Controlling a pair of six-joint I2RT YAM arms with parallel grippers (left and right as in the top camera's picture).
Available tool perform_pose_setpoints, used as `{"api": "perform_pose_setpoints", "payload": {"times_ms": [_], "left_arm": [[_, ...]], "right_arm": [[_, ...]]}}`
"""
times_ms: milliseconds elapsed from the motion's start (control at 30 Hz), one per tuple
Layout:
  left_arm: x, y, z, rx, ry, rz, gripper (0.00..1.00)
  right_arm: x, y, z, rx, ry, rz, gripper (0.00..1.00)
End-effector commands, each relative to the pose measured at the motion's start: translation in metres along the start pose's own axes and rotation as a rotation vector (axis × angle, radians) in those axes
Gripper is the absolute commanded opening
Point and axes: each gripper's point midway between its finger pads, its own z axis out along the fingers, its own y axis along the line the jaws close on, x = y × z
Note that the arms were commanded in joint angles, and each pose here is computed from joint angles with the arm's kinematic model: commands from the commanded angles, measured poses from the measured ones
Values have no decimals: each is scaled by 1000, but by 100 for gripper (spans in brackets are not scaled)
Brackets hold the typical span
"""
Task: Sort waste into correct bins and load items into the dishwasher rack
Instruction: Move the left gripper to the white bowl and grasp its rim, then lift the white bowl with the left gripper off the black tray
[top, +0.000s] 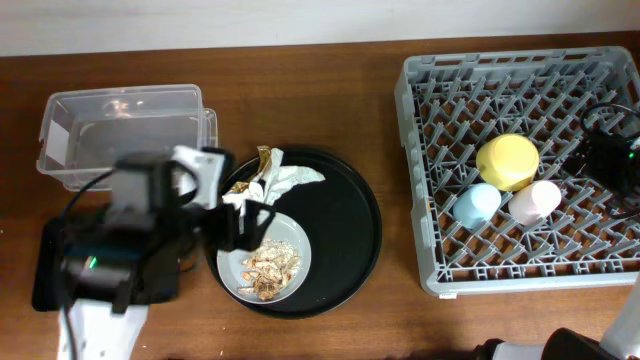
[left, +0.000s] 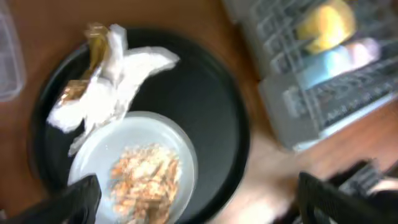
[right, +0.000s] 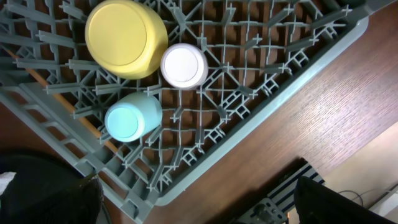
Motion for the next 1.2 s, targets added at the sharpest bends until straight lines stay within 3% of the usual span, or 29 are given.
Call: {"api": "perform_pose_setpoints", "payload": {"times_ms": [0,200,333,433,633,767,900,1000,1167], "left_arm": [[-7,12,11,-317,108,7,99],[23,-63,76,-82,314,108,99],[42,-79,110,-40,417,133,99],[51,-65,131,-133,467,135,99],[63,-5,150,-596,395,-222,99],[77,-6,172,-637,396,-316,99],[79,-2,195,-642,393,-312,98],[83,3,209,-660,398,-306,74],[96,15,225,-710,430,-292,70]], "right_arm": [[0,-3,0,7,0,14,99],[-1,-3,0,8,1,14,99],[0,-3,0,7,0,14,99],[0,-3,0,7,0,14,99],[-1,-3,0,8,1,14,99],[0,-3,0,7,0,14,99],[-1,-3,0,8,1,14,99],[-1,-3,0,8,1,14,99],[-1,-3,0,7,0,14,99]]}}
